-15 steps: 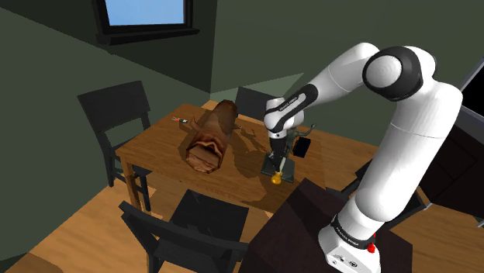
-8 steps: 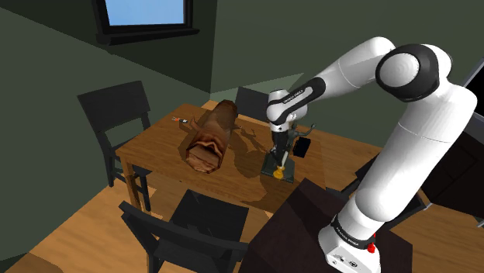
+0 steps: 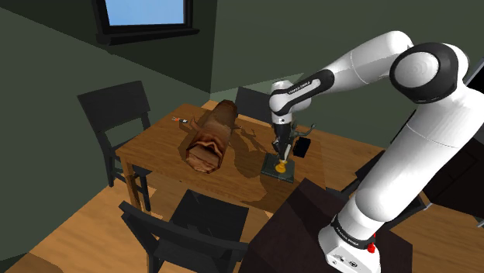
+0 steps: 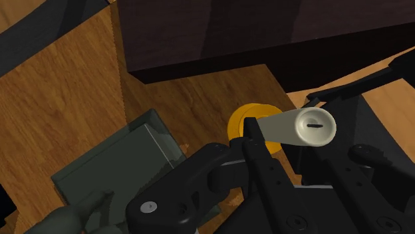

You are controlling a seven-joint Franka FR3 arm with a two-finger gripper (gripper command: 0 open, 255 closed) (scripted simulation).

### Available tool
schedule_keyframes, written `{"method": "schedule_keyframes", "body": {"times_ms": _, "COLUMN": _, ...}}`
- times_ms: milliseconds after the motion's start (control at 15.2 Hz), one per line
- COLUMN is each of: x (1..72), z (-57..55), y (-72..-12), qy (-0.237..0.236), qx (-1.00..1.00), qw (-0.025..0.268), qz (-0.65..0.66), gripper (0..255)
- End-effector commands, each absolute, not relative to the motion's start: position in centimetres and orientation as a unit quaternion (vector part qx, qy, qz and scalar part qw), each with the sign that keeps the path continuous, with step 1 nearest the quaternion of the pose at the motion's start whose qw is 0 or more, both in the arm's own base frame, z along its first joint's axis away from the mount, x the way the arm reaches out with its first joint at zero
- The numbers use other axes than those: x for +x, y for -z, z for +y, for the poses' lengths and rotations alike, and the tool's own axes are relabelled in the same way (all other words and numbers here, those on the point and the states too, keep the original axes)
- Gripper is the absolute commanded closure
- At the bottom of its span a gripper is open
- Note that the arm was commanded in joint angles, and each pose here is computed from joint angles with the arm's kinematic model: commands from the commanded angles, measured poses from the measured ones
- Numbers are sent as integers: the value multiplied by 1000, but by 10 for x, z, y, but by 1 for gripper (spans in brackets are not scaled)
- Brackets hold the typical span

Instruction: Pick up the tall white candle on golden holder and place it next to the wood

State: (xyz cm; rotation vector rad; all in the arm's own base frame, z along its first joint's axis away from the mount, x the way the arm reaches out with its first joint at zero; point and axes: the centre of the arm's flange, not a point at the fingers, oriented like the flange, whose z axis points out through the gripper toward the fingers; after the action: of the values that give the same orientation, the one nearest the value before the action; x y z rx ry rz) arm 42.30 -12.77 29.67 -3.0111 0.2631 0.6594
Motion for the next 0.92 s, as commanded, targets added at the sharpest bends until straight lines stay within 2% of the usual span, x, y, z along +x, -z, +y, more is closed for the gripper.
{"method": "schedule_keyframes", "body": {"times_ms": 0, "x": 423, "z": -127, "y": -308, "qy": -213, "qx": -973, "qw": 24, "qz": 85, "gripper": 255}}
{"method": "schedule_keyframes", "body": {"times_ms": 858, "x": 423, "z": -127, "y": -376, "qy": -213, "qx": -973, "qw": 24, "qz": 85, "gripper": 255}}
